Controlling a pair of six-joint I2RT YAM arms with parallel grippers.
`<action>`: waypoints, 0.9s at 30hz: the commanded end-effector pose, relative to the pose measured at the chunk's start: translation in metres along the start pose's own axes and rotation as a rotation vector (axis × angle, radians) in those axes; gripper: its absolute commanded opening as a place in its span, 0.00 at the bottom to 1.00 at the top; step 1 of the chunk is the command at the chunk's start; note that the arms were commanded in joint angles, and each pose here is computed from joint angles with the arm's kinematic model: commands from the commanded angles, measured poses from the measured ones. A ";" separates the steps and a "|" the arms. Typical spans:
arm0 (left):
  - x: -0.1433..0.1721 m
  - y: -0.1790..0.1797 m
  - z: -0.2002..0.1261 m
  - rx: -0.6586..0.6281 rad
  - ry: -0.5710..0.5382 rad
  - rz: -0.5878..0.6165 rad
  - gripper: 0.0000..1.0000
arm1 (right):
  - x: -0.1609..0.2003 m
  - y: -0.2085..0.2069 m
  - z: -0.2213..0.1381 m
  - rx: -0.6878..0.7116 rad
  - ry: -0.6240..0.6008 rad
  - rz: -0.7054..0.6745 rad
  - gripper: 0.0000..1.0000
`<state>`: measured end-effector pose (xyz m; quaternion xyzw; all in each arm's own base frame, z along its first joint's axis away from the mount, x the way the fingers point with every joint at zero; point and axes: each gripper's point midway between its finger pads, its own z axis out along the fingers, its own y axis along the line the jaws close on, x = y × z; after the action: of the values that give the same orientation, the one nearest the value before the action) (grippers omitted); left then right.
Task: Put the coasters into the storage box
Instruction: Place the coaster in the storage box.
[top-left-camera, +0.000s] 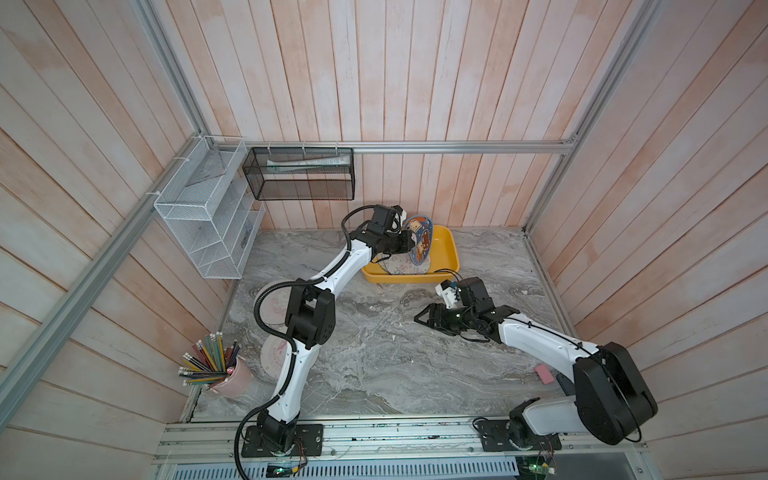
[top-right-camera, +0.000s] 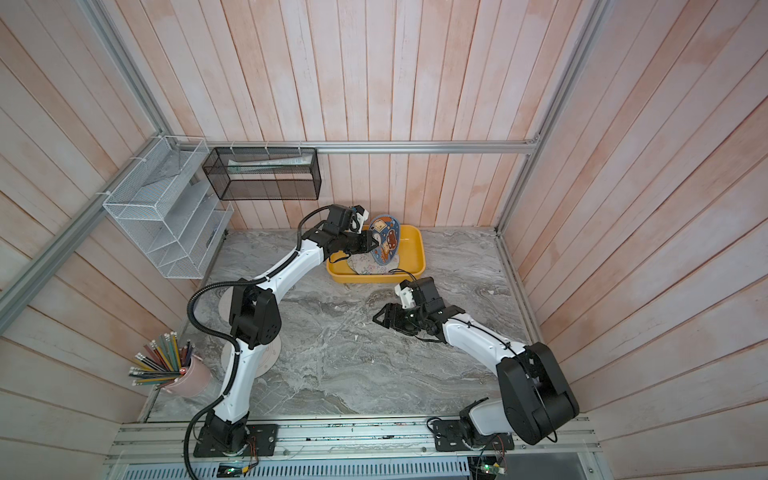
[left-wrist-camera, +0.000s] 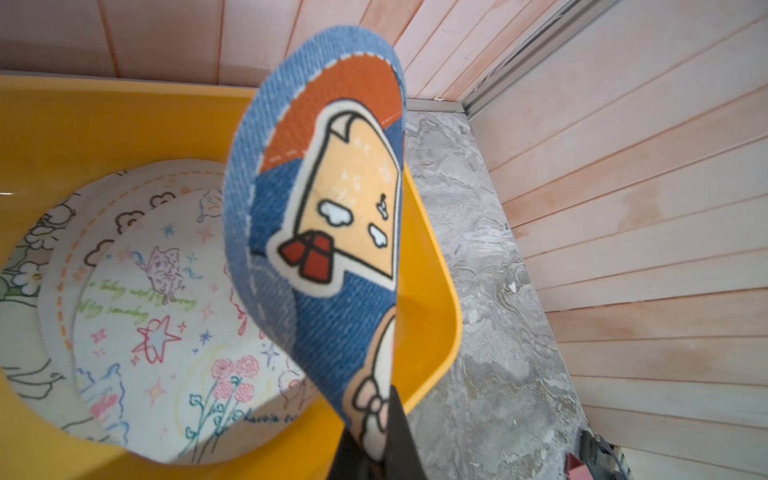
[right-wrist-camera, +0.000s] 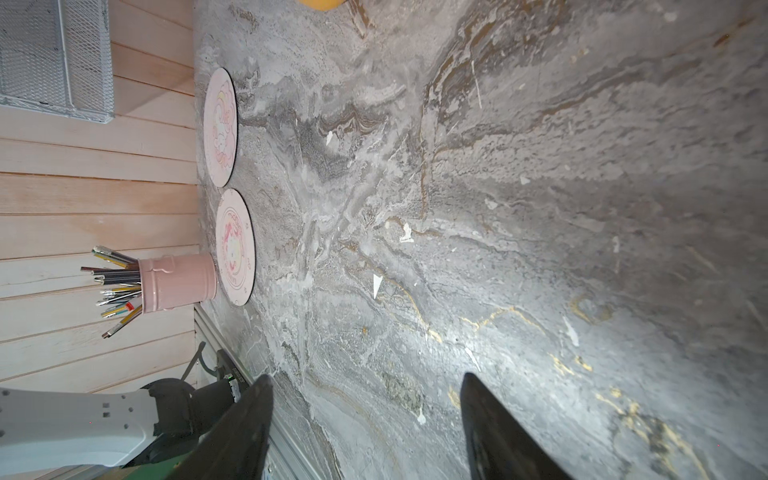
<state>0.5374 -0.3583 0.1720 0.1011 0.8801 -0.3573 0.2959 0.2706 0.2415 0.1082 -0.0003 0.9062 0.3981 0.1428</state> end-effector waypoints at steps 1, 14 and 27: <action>0.000 0.032 0.015 -0.002 0.009 -0.052 0.00 | 0.001 -0.001 -0.005 0.004 -0.008 0.015 0.72; 0.021 0.107 -0.002 -0.217 0.032 -0.083 0.61 | -0.001 -0.003 -0.002 0.001 -0.014 0.024 0.72; 0.008 0.114 -0.087 -0.328 -0.077 -0.047 1.00 | -0.001 -0.002 -0.001 0.002 -0.011 0.014 0.72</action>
<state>0.5314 -0.2429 0.1260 0.0236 0.9233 -0.2499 0.2905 0.2715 0.2408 0.1088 0.0086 0.9054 0.4001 0.1416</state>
